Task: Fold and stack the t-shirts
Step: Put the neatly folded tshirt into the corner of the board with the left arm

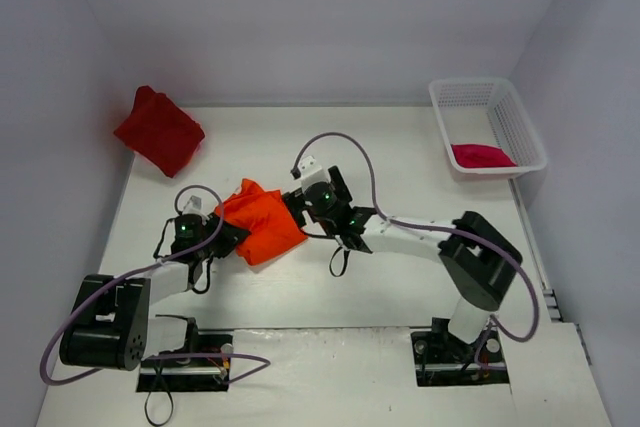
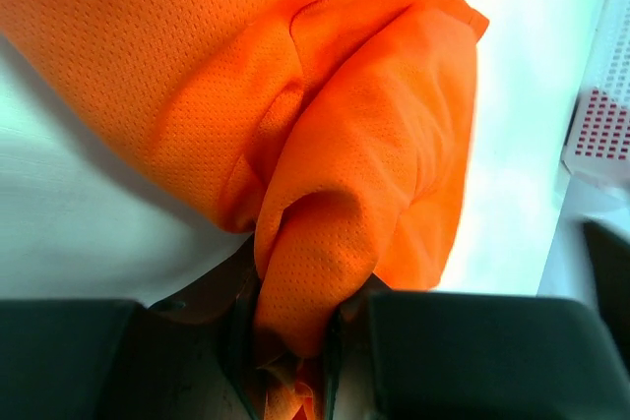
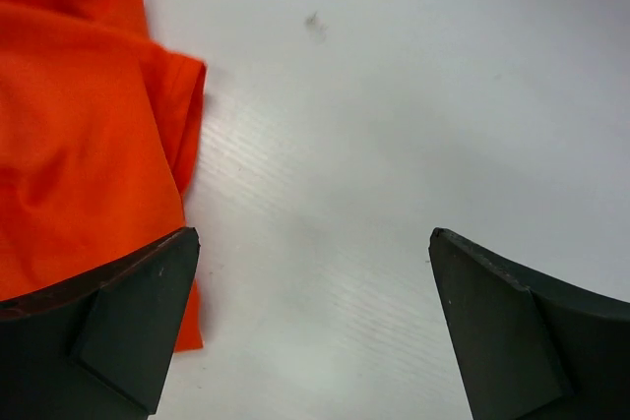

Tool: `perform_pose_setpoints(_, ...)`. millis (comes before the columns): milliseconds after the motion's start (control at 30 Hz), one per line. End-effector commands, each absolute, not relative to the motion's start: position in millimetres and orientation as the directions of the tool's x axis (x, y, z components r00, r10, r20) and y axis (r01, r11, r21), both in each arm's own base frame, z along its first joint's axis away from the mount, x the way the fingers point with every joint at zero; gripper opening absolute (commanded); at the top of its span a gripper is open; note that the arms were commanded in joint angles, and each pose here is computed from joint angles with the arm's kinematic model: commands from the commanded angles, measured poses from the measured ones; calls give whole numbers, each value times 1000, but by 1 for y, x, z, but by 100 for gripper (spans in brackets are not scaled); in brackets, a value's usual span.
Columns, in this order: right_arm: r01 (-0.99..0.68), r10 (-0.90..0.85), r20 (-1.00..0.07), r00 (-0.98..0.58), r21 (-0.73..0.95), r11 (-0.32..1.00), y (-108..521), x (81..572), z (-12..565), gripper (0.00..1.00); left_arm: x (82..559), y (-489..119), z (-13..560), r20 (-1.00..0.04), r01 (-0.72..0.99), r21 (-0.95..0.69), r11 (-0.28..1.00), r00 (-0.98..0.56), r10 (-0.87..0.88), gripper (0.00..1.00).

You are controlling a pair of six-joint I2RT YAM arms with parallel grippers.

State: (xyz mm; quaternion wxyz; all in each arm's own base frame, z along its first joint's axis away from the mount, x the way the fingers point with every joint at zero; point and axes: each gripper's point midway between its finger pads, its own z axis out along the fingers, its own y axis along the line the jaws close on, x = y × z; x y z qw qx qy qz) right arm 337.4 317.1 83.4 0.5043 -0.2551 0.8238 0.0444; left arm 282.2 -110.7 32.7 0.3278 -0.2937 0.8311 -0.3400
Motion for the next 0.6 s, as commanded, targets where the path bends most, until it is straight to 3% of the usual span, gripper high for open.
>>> perform_pose_setpoints(0, -348, -306, -910, -279, -201, 916, 287, 347, 156, 100, 300, -106, 51, -406, -222, -763, 607, -567, -717, 0)
perform_pose_setpoints(567, -323, -305, -899, -313, -202, 925, 262, 332, 145, 100, 303, -102, 73, -435, -203, -763, 614, -541, -720, 0)
